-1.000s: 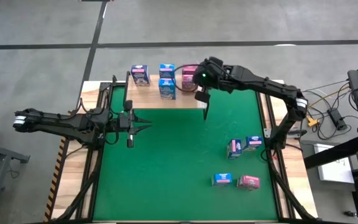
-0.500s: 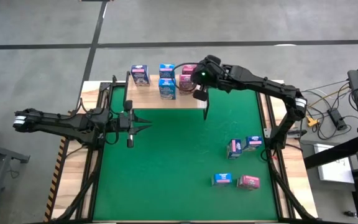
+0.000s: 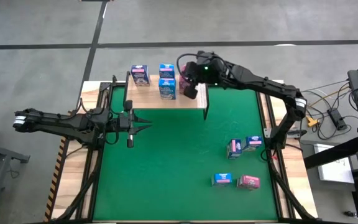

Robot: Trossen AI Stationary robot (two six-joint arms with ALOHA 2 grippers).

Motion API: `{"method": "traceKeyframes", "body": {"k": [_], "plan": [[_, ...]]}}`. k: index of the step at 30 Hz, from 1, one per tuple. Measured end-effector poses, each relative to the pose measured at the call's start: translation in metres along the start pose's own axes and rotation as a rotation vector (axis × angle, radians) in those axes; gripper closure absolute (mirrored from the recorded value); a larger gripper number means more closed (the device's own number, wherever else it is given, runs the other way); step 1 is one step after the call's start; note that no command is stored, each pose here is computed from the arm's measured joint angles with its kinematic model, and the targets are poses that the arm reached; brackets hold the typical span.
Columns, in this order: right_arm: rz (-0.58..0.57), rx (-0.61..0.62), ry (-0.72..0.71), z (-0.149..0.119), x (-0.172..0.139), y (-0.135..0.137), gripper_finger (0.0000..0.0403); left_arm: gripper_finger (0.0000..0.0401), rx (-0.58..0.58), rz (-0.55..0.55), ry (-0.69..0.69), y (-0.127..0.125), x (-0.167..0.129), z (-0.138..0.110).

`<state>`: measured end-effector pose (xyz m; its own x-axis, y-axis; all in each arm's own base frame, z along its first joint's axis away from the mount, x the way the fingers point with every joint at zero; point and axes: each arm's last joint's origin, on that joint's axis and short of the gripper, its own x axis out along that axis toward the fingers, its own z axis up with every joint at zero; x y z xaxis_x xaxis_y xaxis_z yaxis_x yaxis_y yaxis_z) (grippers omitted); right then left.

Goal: Stack cereal on shelf
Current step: Put the left pink cereal box on the shelf aligned with the other pink cereal box

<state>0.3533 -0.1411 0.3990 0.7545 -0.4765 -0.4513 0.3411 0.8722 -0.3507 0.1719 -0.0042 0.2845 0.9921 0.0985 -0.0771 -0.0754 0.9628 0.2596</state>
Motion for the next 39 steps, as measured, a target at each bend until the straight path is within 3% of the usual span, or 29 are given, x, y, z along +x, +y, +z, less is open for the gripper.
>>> {"method": "traceKeyframes", "body": {"k": [9, 39], "plan": [[0.020, -0.023, 0.070, -0.014, 0.028, 0.009, 0.0390, 0.0363, 0.000, 0.000, 0.000, 0.000, 0.000, 0.000], [0.024, -0.019, 0.119, -0.019, 0.027, 0.009, 0.0390, 0.0363, 0.000, 0.000, 0.000, 0.000, 0.000, 0.000]]}}
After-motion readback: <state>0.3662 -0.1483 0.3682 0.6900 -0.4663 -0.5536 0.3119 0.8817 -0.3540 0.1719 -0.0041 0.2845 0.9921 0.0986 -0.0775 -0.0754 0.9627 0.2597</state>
